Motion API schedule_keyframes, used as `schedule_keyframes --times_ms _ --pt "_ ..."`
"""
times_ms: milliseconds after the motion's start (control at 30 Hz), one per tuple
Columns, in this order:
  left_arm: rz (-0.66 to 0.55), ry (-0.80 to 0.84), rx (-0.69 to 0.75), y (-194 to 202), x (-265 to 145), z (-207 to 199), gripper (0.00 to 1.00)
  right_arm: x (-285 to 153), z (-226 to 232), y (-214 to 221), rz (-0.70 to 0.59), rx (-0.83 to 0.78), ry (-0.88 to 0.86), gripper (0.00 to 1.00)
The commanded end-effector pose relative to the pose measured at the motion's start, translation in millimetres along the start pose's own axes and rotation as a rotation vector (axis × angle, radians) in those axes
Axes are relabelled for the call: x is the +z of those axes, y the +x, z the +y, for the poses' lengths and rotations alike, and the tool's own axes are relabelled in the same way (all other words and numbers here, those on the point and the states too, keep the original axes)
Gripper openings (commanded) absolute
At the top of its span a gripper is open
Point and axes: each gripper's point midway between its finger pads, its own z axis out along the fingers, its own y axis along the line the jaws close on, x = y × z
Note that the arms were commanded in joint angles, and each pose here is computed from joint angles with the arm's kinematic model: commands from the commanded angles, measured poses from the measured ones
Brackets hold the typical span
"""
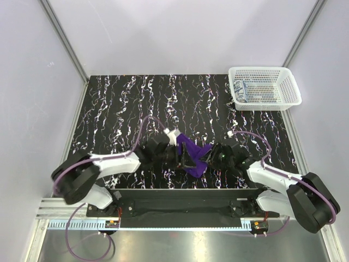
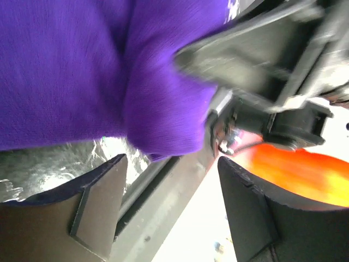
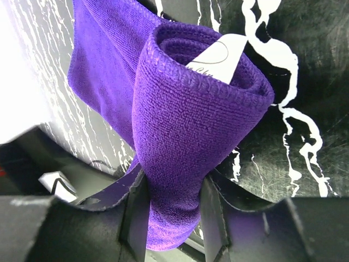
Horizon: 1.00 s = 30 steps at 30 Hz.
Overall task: Roll the towels
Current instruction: Roll the towel
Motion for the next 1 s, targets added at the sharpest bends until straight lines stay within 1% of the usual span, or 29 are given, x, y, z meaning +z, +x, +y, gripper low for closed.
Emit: schedule_keyframes --times_ms 0,33,67,167,233,267,333,367,400,433,467,500,533,600,733,800,900,967 --pt "-0.149 -0.194 0.299 -36 -29 -12 0.72 0 12 0 0.022 -0.045 0.007 0.42" --pt "-0.215 -0.258 0.365 -43 -34 -13 0.72 1 13 -1 0.025 -0.049 0.010 0.42" --pt "-0.253 -0.272 0.450 -47 -44 -23 0.72 2 13 1 0.037 -0.051 0.021 0.42" --pt "-0.331 -0.344 0.628 -51 -54 -41 0.73 4 17 1 0.047 -0.056 0.025 0.41" --pt "-0.354 -0.392 0.722 -47 -53 -51 0.73 4 13 3 0.063 -0.059 0.047 0.41" --pt "-0.335 -0.432 0.779 -44 -47 -46 0.73 5 14 3 0.066 -0.058 0.051 0.41" --pt "-0.328 -0.490 0.858 -36 -40 -50 0.73 6 15 2 0.071 -0.061 0.058 0.41" --pt "-0.286 -0.548 0.905 -30 -30 -38 0.73 6 15 4 0.080 -0.061 0.059 0.41" --pt "-0.300 -0.563 0.945 -24 -26 -47 0.73 6 16 4 0.083 -0.063 0.059 0.41" --pt "-0.294 -0.580 0.968 -19 -21 -47 0.72 6 16 5 0.090 -0.063 0.062 0.41" --pt "-0.267 -0.618 0.995 -14 -12 -40 0.72 6 16 5 0.094 -0.061 0.065 0.41" --pt "-0.277 -0.618 1.016 -10 -7 -48 0.72 6 15 6 0.097 -0.063 0.068 0.41" --pt "-0.255 -0.650 1.033 -6 1 -40 0.72 6 15 6 0.100 -0.065 0.068 0.41" --pt "-0.254 -0.672 1.046 -4 8 -44 0.72 5 14 7 0.106 -0.066 0.074 0.42" --pt "-0.206 -0.745 1.062 -2 25 -25 0.70 4 12 10 0.117 -0.064 0.074 0.42" --pt "-0.198 -0.774 1.066 -2 27 -18 0.69 3 12 11 0.122 -0.063 0.073 0.41" --pt "-0.179 -0.797 1.072 1 30 -6 0.64 2 13 12 0.123 -0.062 0.067 0.41" --pt "-0.168 -0.797 1.071 3 32 -1 0.49 1 12 13 0.129 -0.060 0.068 0.42"
